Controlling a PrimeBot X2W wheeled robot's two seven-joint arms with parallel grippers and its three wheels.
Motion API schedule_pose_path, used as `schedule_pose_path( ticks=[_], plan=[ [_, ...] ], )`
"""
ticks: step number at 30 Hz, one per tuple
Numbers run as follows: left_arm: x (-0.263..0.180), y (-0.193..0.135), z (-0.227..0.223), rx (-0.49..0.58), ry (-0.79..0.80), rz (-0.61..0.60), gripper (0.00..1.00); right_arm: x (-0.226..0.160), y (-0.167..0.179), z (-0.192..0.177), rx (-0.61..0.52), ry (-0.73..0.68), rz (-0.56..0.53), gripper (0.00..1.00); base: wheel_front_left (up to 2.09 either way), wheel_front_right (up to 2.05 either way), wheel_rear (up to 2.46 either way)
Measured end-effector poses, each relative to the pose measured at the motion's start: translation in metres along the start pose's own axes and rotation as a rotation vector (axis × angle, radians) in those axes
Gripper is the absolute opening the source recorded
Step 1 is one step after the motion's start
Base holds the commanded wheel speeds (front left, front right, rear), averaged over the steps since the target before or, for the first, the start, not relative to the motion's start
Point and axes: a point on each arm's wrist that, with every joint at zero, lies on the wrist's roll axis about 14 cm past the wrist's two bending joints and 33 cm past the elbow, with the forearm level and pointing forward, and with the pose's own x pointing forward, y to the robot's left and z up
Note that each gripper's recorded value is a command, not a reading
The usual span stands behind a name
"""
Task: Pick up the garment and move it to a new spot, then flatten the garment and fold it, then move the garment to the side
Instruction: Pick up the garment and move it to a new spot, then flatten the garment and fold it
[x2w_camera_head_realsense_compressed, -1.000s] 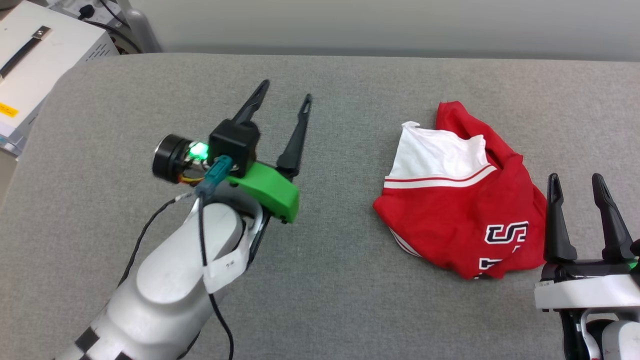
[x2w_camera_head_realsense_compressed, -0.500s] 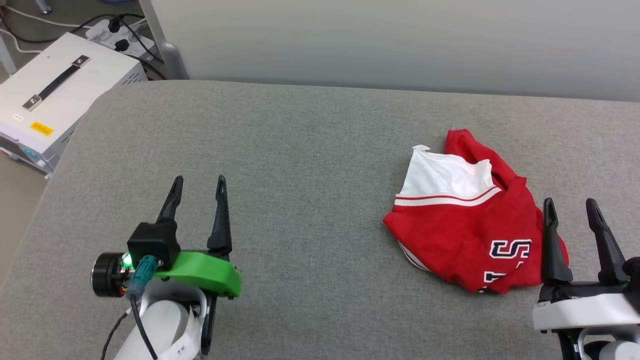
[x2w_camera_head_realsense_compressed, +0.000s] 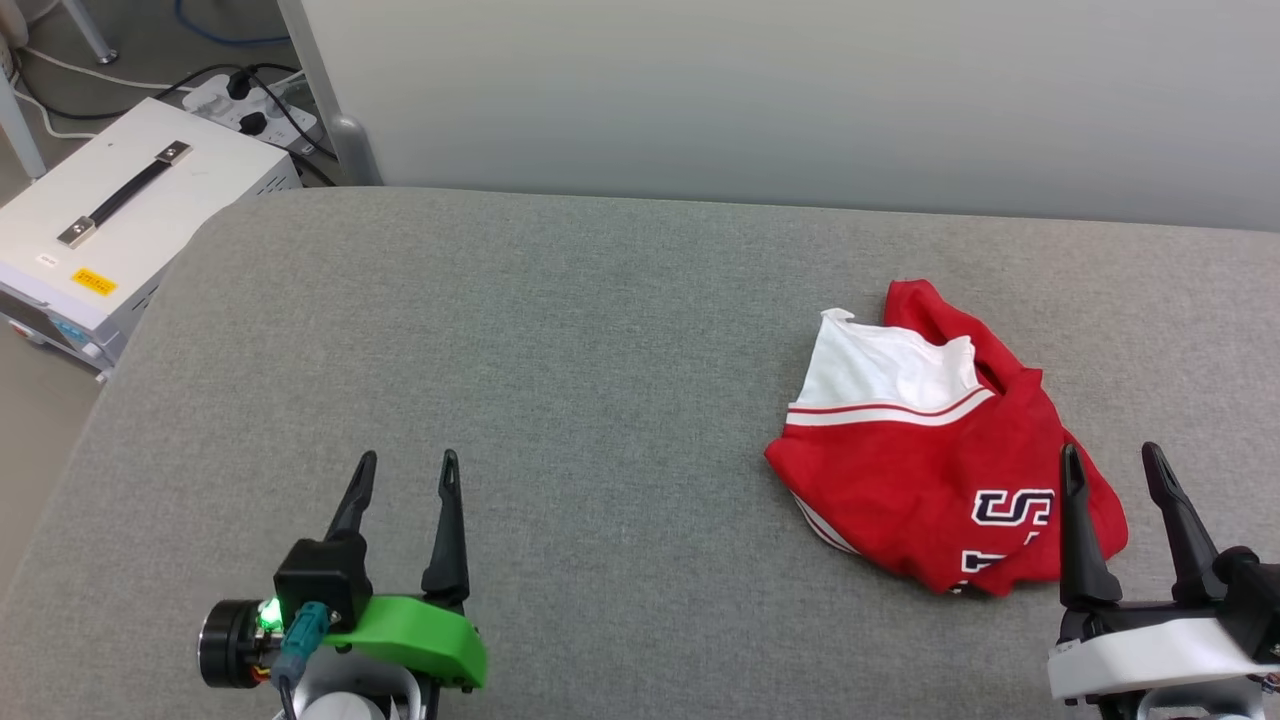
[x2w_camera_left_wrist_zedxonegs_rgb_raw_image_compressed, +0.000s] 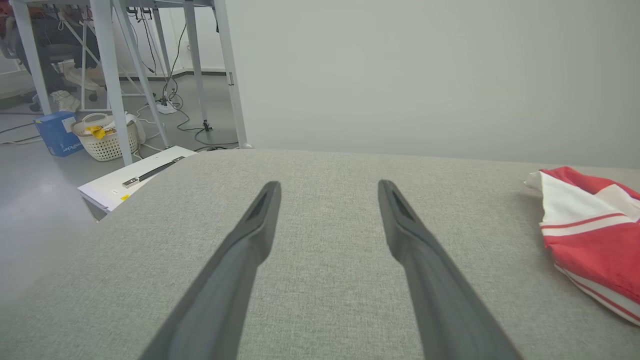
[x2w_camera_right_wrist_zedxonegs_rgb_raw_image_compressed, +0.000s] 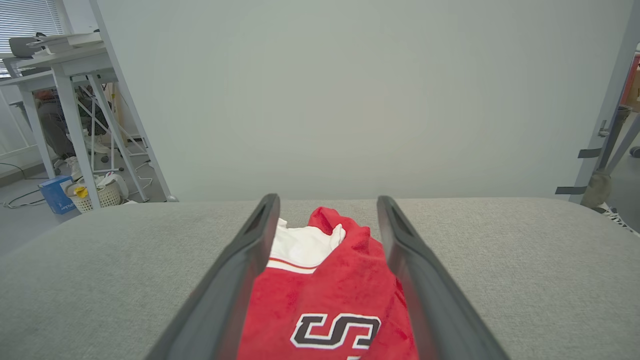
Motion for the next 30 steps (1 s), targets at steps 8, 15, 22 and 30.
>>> schedule_pose_path(
  ticks=[8, 15, 22, 30],
  plan=[
    [-0.008, -0.003, -0.011, -0.008, 0.031, -0.008, 1.00, -0.008, 0.002, -0.010, 0.005, 0.035, 0.004, 1.00, 0.00, 0.00, 0.00],
    [-0.011, -0.001, -0.016, -0.008, 0.045, -0.001, 1.00, -0.012, 0.003, -0.016, 0.007, 0.057, 0.004, 1.00, 0.00, 0.00, 0.00],
    [-0.012, 0.003, -0.016, -0.008, 0.045, 0.011, 1.00, -0.013, 0.004, -0.017, 0.009, 0.062, 0.007, 1.00, 0.00, 0.00, 0.00],
    [-0.013, 0.003, -0.017, -0.005, 0.047, 0.012, 1.00, -0.012, 0.005, -0.018, 0.010, 0.063, 0.011, 1.00, 0.00, 0.00, 0.00]
  ],
)
